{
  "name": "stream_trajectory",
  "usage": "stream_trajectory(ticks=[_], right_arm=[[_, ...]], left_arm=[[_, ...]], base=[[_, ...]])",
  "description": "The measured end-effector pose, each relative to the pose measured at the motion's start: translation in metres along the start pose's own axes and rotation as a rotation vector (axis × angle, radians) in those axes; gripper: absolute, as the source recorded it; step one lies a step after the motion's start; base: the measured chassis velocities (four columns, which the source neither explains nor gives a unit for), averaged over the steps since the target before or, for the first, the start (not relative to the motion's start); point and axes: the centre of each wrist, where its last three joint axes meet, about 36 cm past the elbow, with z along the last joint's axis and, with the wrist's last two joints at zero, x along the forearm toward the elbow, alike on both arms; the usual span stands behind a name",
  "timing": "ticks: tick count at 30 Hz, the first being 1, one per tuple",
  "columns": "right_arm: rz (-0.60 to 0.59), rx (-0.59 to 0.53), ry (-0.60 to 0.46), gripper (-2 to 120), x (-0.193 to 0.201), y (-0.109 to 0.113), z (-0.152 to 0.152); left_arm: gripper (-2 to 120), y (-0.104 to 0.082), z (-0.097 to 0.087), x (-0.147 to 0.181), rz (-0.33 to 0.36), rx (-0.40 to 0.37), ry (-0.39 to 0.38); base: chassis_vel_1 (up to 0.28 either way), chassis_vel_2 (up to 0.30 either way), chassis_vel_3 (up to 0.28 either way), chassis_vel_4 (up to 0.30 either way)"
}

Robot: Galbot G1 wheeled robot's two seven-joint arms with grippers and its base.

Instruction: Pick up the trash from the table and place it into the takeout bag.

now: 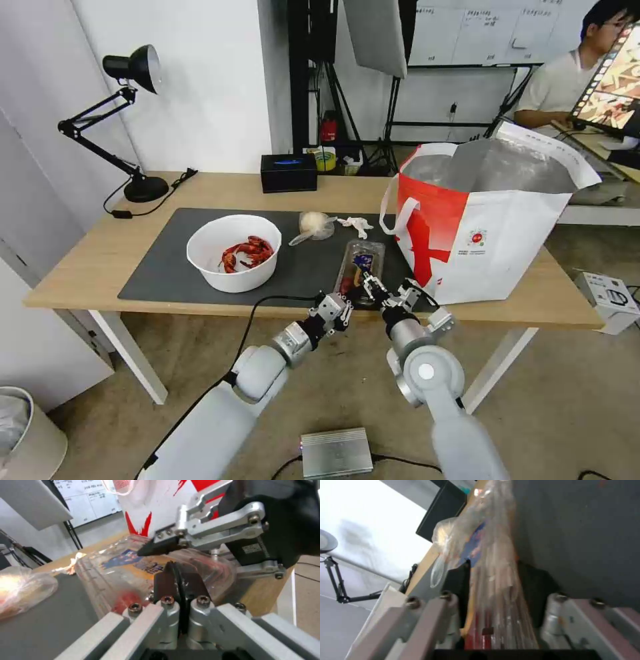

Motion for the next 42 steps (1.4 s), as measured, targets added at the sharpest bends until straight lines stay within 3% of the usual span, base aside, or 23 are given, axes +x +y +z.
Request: stream_trajectory(ticks=[2, 10, 16, 20, 22, 23, 24, 26, 28, 30, 38, 40, 42], right_arm=[[0.001, 0.001, 0.000, 32, 0.000, 0.000, 0.000], [0.005, 0.004, -0.005, 0, 0.000, -0.001, -0.002], [0.008, 0.004, -0.007, 0, 0.001, -0.002, -0.001], [0.009, 0.007, -0.008, 0, 0.002, -0.003, 0.000], [0.009, 0.013, -0.010, 0, 0.004, -0.003, 0.001], [0.009, 0.013, -0.010, 0, 0.004, -0.003, 0.001], [0.007, 0.016, -0.010, 0, 0.004, -0.003, 0.002], [0.004, 0.022, -0.010, 0, 0.005, -0.003, 0.003], [0.004, 0.022, -0.010, 0, 0.005, -0.003, 0.003], [-0.010, 0.038, -0.012, 0, 0.008, -0.003, 0.006], [-0.036, 0.077, -0.019, 0, 0.013, -0.001, 0.007], [-0.054, 0.116, -0.025, 0, 0.018, -0.001, 0.008], [-0.061, 0.138, -0.030, 0, 0.020, -0.002, 0.008]], left_arm=[[0, 0.000, 0.000, 0.000, -0.001, 0.000, 0.001], [0, 0.001, 0.001, 0.004, -0.011, 0.004, 0.001], [1, 0.000, -0.002, 0.006, -0.023, 0.023, -0.010], [13, 0.001, -0.005, 0.011, -0.036, 0.062, -0.025], [23, -0.005, -0.014, 0.016, -0.047, 0.184, -0.058], [23, -0.005, -0.014, 0.016, -0.047, 0.184, -0.058], [30, -0.008, -0.022, 0.018, -0.056, 0.241, -0.069], [40, -0.008, -0.028, 0.023, -0.069, 0.277, -0.081], [40, -0.008, -0.028, 0.023, -0.069, 0.277, -0.081], [56, -0.005, -0.031, 0.034, -0.113, 0.322, -0.087], [77, 0.002, -0.032, 0.051, -0.174, 0.343, -0.084], [91, 0.003, -0.032, 0.061, -0.202, 0.358, -0.080], [95, 0.003, -0.032, 0.064, -0.209, 0.362, -0.077]], base=[[0.000, 0.000, 0.000, 0.000], [0.000, 0.000, 0.000, 0.000], [0.000, 0.000, 0.000, 0.000], [0.000, 0.000, 0.000, 0.000], [0.000, 0.000, 0.000, 0.000], [0.000, 0.000, 0.000, 0.000], [0.000, 0.000, 0.000, 0.000], [0.000, 0.000, 0.000, 0.000], [0.000, 0.000, 0.000, 0.000], [0.000, 0.000, 0.000, 0.000], [0.000, 0.000, 0.000, 0.000], [0.000, 0.000, 0.000, 0.000], [0.000, 0.000, 0.000, 0.000]])
